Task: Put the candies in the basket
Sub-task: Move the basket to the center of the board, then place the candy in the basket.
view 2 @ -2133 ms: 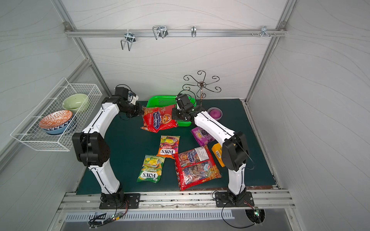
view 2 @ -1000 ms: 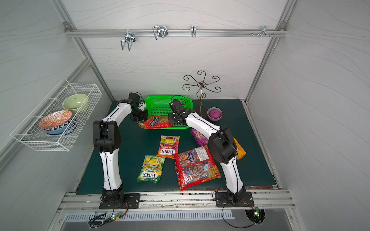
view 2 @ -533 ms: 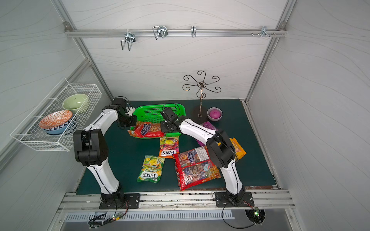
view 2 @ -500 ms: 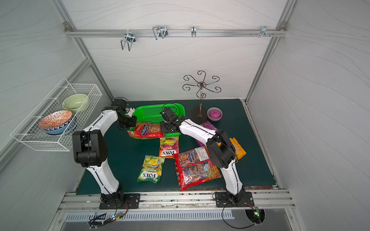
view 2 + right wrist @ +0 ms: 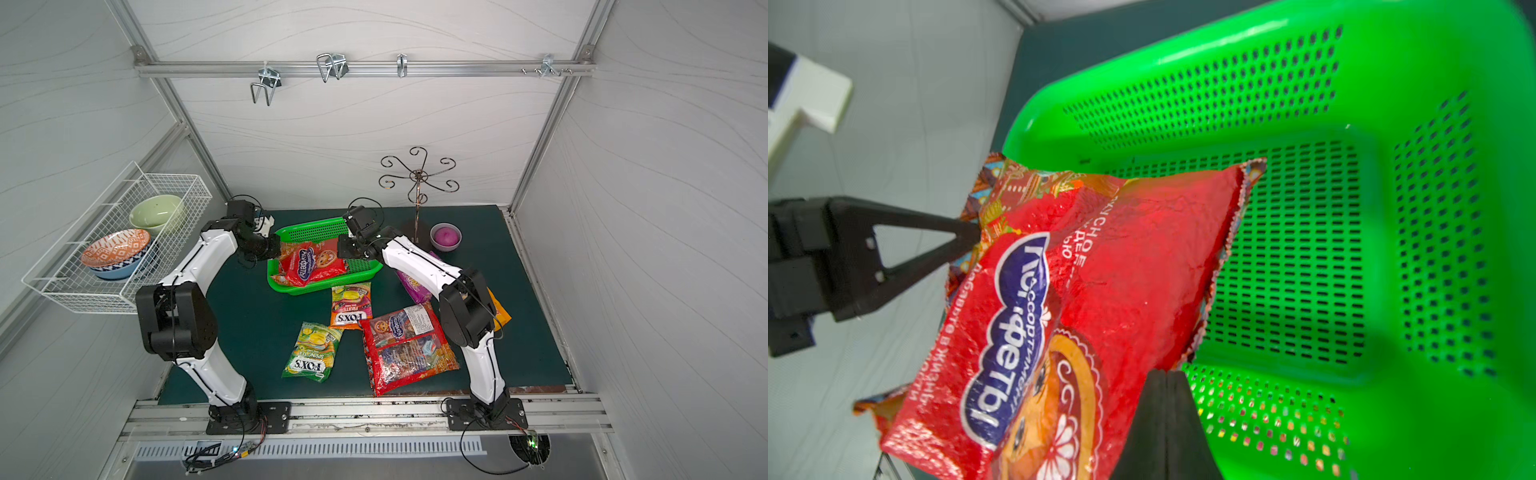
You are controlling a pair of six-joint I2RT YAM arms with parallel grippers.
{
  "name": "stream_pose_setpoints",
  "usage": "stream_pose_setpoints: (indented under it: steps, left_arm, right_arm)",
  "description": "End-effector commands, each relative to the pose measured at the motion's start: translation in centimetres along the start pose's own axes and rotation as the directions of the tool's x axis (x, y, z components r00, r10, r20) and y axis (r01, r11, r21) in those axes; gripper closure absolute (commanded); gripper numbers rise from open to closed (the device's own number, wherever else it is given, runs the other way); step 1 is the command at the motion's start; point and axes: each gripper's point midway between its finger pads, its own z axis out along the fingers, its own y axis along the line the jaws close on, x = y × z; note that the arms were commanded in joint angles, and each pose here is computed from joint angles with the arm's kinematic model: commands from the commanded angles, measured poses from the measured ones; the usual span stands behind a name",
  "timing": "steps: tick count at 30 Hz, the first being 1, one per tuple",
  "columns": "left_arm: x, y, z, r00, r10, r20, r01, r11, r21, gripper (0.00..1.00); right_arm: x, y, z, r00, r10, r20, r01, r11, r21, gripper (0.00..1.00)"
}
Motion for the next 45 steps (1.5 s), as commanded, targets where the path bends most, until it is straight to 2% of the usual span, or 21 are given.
stream_pose_setpoints:
  steps: [1,4,7,15,20,25,30,38,42,45]
  left_arm:
    - [-4.9,-1.6,-1.3,0.990,-0.028,0.139,0.018,0.997,0.079,1.00]
    - [-5.4,-1.6,-0.1,0.988,-0.054,0.142,0.040,0.995,0.096,1.00]
    - [-5.9,-1.3,1.1,0.987,-0.025,0.161,0.016,0.998,0.057,1.00]
    - [-7.1,-0.7,4.0,0.961,0.133,0.241,-0.114,0.989,-0.092,1.00]
    - [-7.0,-0.7,5.3,0.943,0.233,0.236,-0.193,0.964,-0.182,1.00]
    - [-6.7,0.2,6.6,0.949,0.232,0.215,-0.185,0.958,-0.217,1.00]
    - [-6.7,-0.3,7.1,0.961,0.198,0.196,-0.159,0.968,-0.196,1.00]
    - [-5.7,0.2,8.2,0.972,0.190,0.140,-0.157,0.963,-0.219,1.00]
    - [-5.3,1.7,7.3,0.971,0.193,0.140,-0.144,0.943,-0.301,1.00]
    - [-5.0,1.8,6.5,0.968,0.208,0.140,-0.156,0.936,-0.314,1.00]
  right_arm:
    - [-4.3,0.7,-2.2,0.994,0.025,0.104,-0.020,0.999,-0.044,1.00]
    - [-5.3,-0.4,-1.3,0.994,0.026,0.107,-0.024,1.000,-0.020,1.00]
    - [-5.8,-1.8,-0.3,0.993,0.024,0.113,-0.025,1.000,0.008,1.00]
    - [-4.8,-4.3,3.0,0.995,-0.037,0.091,0.031,0.997,0.075,1.00]
    - [-3.8,-5.5,4.9,0.996,-0.062,0.063,0.056,0.993,0.103,1.00]
    - [-2.7,-6.5,6.6,0.996,-0.087,0.028,0.083,0.990,0.115,1.00]
    - [-2.0,-7.6,7.6,0.997,-0.080,0.008,0.079,0.988,0.134,1.00]
    - [-2.6,-7.2,6.0,0.998,-0.069,-0.002,0.069,0.991,0.111,1.00]
    - [-2.8,-5.1,3.9,0.997,-0.082,-0.016,0.083,0.996,0.042,1.00]
    - [-1.9,-3.6,2.4,0.991,-0.130,-0.042,0.130,0.992,0.004,0.92]
